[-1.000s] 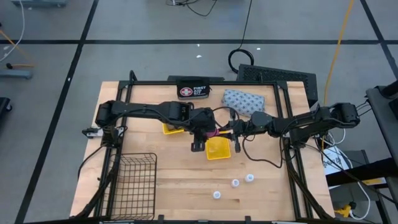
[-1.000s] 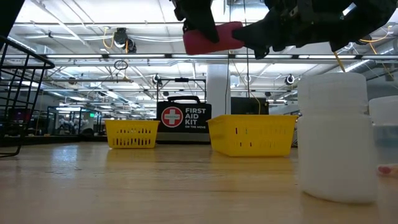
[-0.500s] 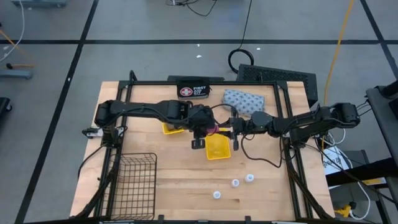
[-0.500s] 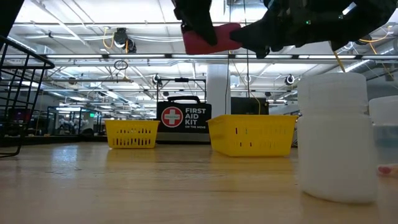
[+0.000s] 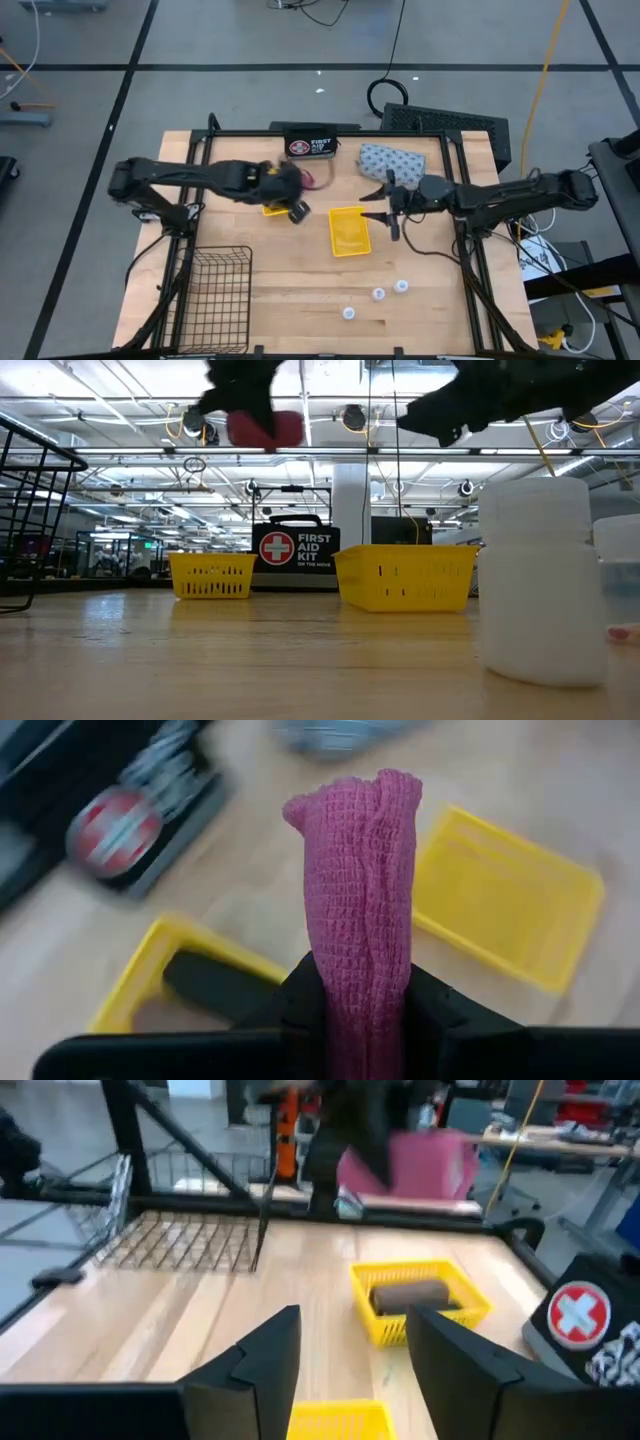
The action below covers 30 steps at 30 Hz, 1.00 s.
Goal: Pick & Place Medicine items
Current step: Put the pink bandage into the left yellow basket
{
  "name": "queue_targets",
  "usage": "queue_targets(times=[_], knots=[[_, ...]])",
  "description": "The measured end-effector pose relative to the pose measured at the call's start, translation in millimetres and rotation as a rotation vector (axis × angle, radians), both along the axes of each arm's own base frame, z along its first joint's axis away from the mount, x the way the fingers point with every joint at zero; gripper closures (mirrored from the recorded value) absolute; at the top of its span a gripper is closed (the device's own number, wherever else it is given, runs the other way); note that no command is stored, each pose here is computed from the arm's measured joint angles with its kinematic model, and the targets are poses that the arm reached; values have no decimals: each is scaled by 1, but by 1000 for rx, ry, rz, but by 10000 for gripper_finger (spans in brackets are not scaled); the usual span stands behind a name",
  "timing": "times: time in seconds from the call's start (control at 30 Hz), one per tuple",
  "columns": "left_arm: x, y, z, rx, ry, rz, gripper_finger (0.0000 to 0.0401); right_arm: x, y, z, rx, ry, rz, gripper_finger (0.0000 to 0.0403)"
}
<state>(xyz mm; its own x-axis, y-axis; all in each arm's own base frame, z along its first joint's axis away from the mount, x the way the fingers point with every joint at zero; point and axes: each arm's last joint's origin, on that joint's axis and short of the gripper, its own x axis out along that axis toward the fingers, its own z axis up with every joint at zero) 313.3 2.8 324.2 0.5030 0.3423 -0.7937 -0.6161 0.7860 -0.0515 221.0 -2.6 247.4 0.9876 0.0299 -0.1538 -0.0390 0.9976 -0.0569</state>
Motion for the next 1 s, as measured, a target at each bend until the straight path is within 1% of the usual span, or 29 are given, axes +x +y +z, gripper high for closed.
queue_targets(times=[0.07,0.2,0.27,0.33,0.4,0.47,0.53,0.63,0.83,0.9,1.0], knots=[[-20,3,-10,-67,-25,183,326,-3,0,4,-1,-15,1,231],[-51,5,-46,-214,-37,570,326,-4,0,5,-3,-12,0,240],[-59,6,-60,-286,-48,694,316,-4,0,4,-2,-9,1,245],[-66,6,-74,-350,-35,770,297,-4,0,4,-3,-6,2,249],[-66,8,-83,-387,-57,814,283,-3,0,2,-2,5,3,253],[-65,12,-91,-411,-74,835,277,-3,0,2,-2,6,4,256],[-63,19,-94,-424,-115,854,276,-3,0,2,-2,5,5,259],[-58,27,-96,-443,-193,846,283,-3,0,2,1,7,5,263],[-58,47,-98,-422,-207,879,301,-3,0,2,1,7,6,264],[-58,51,-97,-418,-215,882,300,-3,0,1,1,8,6,264],[-58,53,-97,-418,-223,887,286,-3,0,1,1,13,6,264]])
